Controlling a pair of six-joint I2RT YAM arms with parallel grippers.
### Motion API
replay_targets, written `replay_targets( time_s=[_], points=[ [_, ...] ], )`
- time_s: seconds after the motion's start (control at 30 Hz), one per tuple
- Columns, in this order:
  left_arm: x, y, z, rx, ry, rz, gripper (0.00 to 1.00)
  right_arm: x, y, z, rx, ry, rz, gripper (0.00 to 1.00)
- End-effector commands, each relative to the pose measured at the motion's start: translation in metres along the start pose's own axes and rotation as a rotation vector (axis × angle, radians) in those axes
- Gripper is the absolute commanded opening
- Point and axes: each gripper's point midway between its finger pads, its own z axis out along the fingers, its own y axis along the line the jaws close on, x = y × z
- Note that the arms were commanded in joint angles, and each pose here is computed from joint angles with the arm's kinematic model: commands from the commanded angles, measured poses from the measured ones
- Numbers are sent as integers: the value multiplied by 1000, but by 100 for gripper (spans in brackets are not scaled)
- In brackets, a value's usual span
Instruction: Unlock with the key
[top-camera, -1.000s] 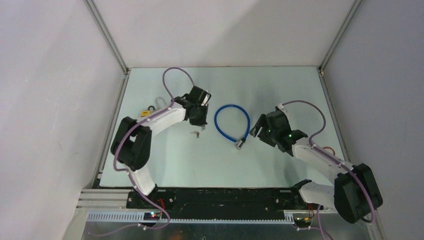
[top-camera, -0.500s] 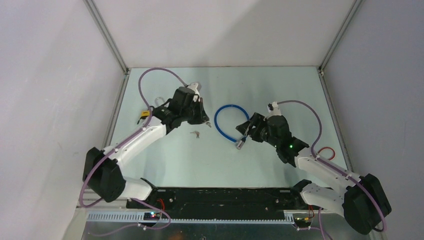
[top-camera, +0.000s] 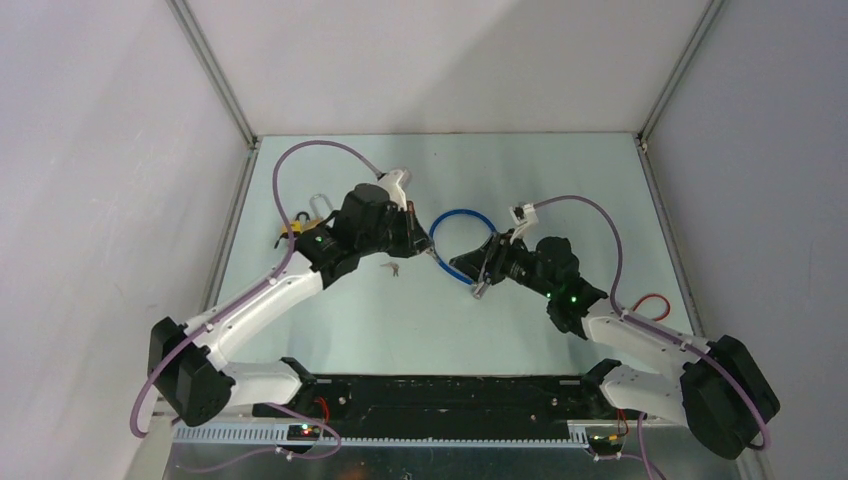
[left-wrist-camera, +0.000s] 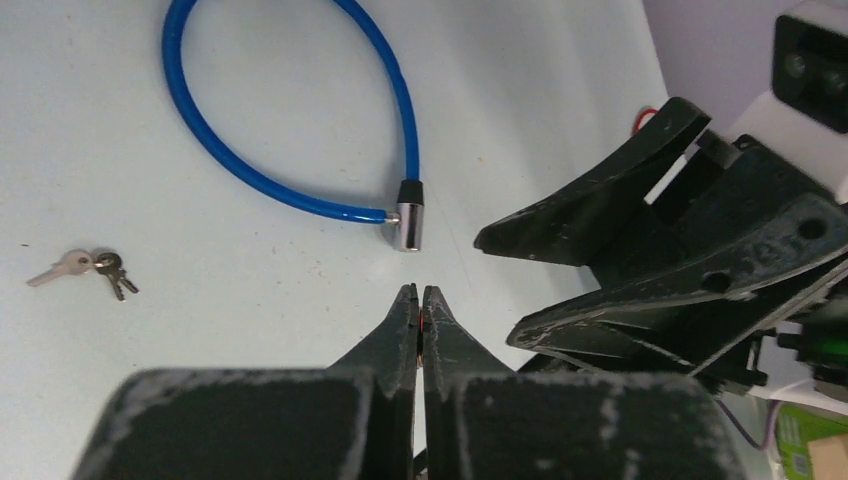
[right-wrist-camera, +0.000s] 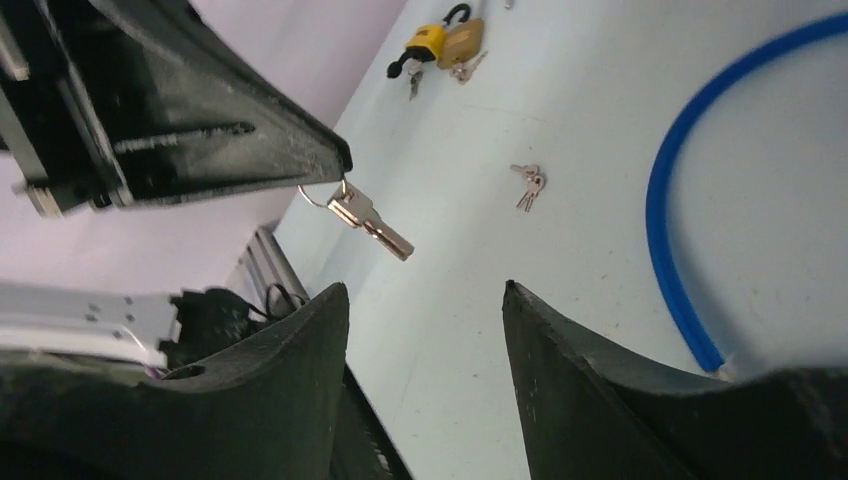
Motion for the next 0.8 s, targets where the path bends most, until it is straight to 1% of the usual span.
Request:
replay_targets(
  time_s=[0.0,0.17,0.27,0.3,0.5,0.77],
  points=[
    [-9,-24,-16,84,-54,-26,0,-10,34,-7,-239,-98,-284,61],
    [-10,-30,-21,100,-66,-77,0,-2,38,-9,-336,-143,-467,61],
    [-10,-34,-23,116,-69,-89,0,3,42,-8,-393,-153,-535,61],
    [-11,-35,-24,120,-69,-95,0,0,47,-8,-415,-175,-550,60],
    [-11,-45,-27,157,-73,-112,0,4,58,-1,-495,-188,-589,57],
    [-12,-57,-29,213,-65,-131,0,4,64,7,-521,-190,-603,49]
  ],
)
